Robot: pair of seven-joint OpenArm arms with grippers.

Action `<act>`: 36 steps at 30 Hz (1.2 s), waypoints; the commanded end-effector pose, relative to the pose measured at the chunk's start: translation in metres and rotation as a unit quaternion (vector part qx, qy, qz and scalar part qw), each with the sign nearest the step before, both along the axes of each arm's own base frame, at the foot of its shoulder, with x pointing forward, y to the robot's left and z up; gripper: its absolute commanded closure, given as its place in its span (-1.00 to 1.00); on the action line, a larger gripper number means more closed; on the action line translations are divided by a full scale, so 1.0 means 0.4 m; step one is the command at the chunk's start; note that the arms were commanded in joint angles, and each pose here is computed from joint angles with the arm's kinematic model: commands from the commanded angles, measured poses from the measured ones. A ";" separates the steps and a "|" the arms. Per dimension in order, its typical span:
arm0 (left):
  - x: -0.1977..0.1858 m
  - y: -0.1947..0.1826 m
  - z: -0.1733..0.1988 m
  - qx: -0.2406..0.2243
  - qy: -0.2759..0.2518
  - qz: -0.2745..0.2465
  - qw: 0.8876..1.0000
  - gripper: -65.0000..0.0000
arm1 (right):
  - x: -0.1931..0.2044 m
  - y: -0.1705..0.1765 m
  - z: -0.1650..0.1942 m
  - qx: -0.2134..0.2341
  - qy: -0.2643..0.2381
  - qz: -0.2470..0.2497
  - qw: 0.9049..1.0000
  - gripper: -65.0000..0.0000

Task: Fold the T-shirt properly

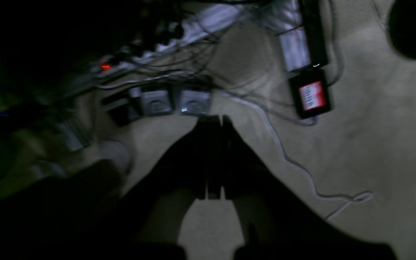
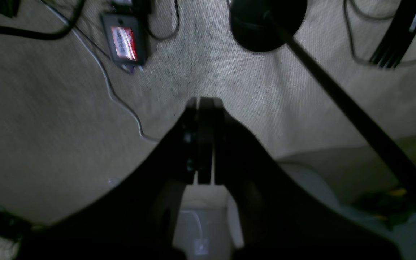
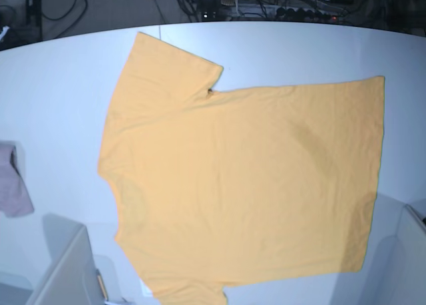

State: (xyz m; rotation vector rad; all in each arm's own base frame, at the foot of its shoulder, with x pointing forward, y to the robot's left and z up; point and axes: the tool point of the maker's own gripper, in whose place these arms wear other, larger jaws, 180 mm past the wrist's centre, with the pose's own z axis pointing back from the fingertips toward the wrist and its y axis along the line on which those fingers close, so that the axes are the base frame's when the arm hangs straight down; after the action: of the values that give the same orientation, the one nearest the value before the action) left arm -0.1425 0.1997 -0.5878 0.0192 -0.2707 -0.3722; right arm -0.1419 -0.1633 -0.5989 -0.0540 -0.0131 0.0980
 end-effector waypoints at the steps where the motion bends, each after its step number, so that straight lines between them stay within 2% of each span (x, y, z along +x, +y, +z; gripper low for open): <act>1: -0.040 0.002 0.028 -0.003 0.003 -0.004 1.000 1.00 | -0.007 -0.006 0.021 -0.001 -0.010 0.000 1.000 1.00; 5: -0.040 0.000 0.115 -0.016 -0.031 -0.016 0.999 1.00 | 0.009 -0.026 0.100 -0.016 -0.043 -0.022 0.999 1.00; 12: 0.057 0.079 0.254 0.030 -0.120 0.031 0.992 1.00 | 0.048 -0.092 0.195 -0.060 -0.054 -0.072 0.994 1.00; 17: 0.088 0.078 0.307 0.029 -0.146 0.030 0.988 1.00 | 0.114 -0.137 0.256 -0.087 -0.085 -0.095 0.988 1.00; 20: 0.120 0.057 0.354 0.019 -0.170 0.028 0.985 1.00 | 0.165 -0.172 0.302 -0.109 -0.111 -0.117 0.981 1.00; 24: 0.196 0.036 0.434 -0.009 -0.221 0.077 0.972 1.00 | 0.267 -0.203 0.389 -0.133 -0.177 -0.140 0.965 1.00; 28: 0.280 0.051 0.491 -0.034 -0.271 0.140 0.952 1.00 | 0.397 -0.198 0.476 -0.132 -0.258 -0.139 0.947 1.00; 31: 0.337 0.091 0.529 -0.039 -0.303 0.170 0.937 1.00 | 0.476 -0.168 0.509 -0.089 -0.308 -0.173 0.931 1.00; 34: 0.410 0.143 0.571 -0.033 -0.351 0.200 0.914 1.00 | 0.555 -0.135 0.518 -0.013 -0.351 -0.242 0.904 1.00; 36: 0.441 0.179 0.592 -0.023 -0.375 0.215 0.901 1.00 | 0.593 -0.116 0.523 0.031 -0.362 -0.274 0.890 1.00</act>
State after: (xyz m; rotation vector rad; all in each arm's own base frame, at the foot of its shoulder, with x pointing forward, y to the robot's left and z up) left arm 0.0365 0.2695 -0.3574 0.1664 -1.0109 0.1120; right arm 0.0941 -0.2040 -0.3971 0.0004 -0.7197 -0.5165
